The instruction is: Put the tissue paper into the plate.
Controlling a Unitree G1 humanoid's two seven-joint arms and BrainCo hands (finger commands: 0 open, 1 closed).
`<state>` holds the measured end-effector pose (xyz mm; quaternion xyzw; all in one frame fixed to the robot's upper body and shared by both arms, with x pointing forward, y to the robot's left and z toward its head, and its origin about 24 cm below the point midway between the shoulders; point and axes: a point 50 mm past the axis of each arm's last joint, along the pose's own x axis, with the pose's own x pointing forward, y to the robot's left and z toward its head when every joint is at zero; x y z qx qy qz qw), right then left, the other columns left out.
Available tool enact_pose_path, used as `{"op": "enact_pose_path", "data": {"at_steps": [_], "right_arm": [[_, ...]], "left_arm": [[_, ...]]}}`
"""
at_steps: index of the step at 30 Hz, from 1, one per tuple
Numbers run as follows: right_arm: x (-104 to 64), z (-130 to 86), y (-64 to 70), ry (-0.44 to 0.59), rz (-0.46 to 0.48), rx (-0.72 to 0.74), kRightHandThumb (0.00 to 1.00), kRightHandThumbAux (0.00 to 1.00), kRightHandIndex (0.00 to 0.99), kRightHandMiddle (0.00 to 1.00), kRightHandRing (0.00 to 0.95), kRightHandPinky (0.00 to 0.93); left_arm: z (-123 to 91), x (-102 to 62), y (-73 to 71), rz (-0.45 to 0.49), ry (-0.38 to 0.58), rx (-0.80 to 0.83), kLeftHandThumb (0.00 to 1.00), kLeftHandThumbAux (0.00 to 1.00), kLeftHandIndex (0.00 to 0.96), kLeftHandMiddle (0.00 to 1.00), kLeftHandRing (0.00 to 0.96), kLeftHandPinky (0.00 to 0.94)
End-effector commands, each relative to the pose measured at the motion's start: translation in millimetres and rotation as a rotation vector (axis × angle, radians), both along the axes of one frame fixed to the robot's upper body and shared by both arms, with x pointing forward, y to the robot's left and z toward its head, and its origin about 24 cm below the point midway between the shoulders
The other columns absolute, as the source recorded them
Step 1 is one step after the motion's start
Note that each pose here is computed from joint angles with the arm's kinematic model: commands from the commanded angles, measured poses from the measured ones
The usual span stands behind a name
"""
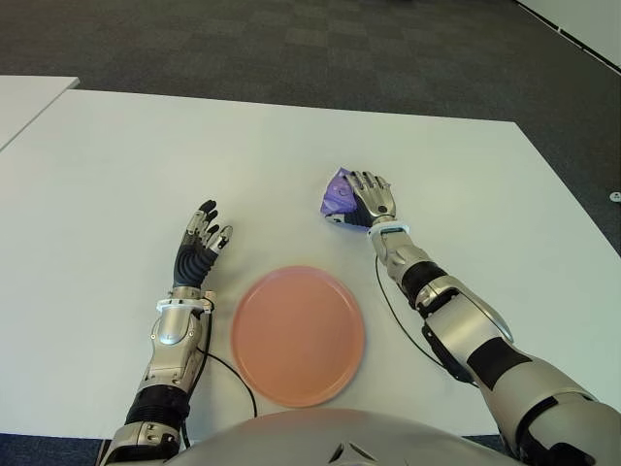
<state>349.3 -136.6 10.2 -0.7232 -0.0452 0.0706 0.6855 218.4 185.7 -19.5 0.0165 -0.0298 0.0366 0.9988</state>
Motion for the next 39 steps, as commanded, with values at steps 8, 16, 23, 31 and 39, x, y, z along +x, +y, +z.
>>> {"op": "enact_pose_path", "data": {"at_steps": [8, 16, 23, 31, 39], "right_arm": [[-86.4, -86.6, -22.9, 0.109, -0.129, 0.097, 0.95, 0.594, 0.306, 0.413, 0.41, 0.381], [-85.0, -73.0, -18.6, -0.12, -0.093, 0.207, 0.997, 0.66, 0.405, 0.441, 0.501, 0.48], [-79.6, -63.3, -13.1, -0.225, -0.049, 0.223, 0.999, 0.664, 0.399, 0.448, 0.498, 0.516], [-78.6, -62.7, -16.3, -0.231, -0.066, 0.2, 1.0, 0.667, 0.374, 0.467, 0.492, 0.499], [-76.8, -64.2, -16.3, -0.18, -0.093, 0.231, 0.983, 0.666, 0.372, 0.481, 0.503, 0.589]], "left_arm": [[-41.6, -39.6, 6.6, 0.033, 0.237, 0.008, 0.0, 0.571, 0.0, 0.0, 0.0, 0.0], [-40.4, -41.1, 7.0, 0.03, 0.232, 0.007, 0.0, 0.572, 0.0, 0.0, 0.0, 0.0], [-41.1, -42.4, 7.1, 0.029, 0.236, 0.004, 0.0, 0.569, 0.0, 0.0, 0.0, 0.0], [-42.1, -42.8, 6.7, 0.032, 0.236, 0.001, 0.0, 0.571, 0.0, 0.0, 0.0, 0.0], [-41.3, -42.3, 5.9, 0.03, 0.234, -0.002, 0.0, 0.562, 0.0, 0.0, 0.0, 0.0]]}}
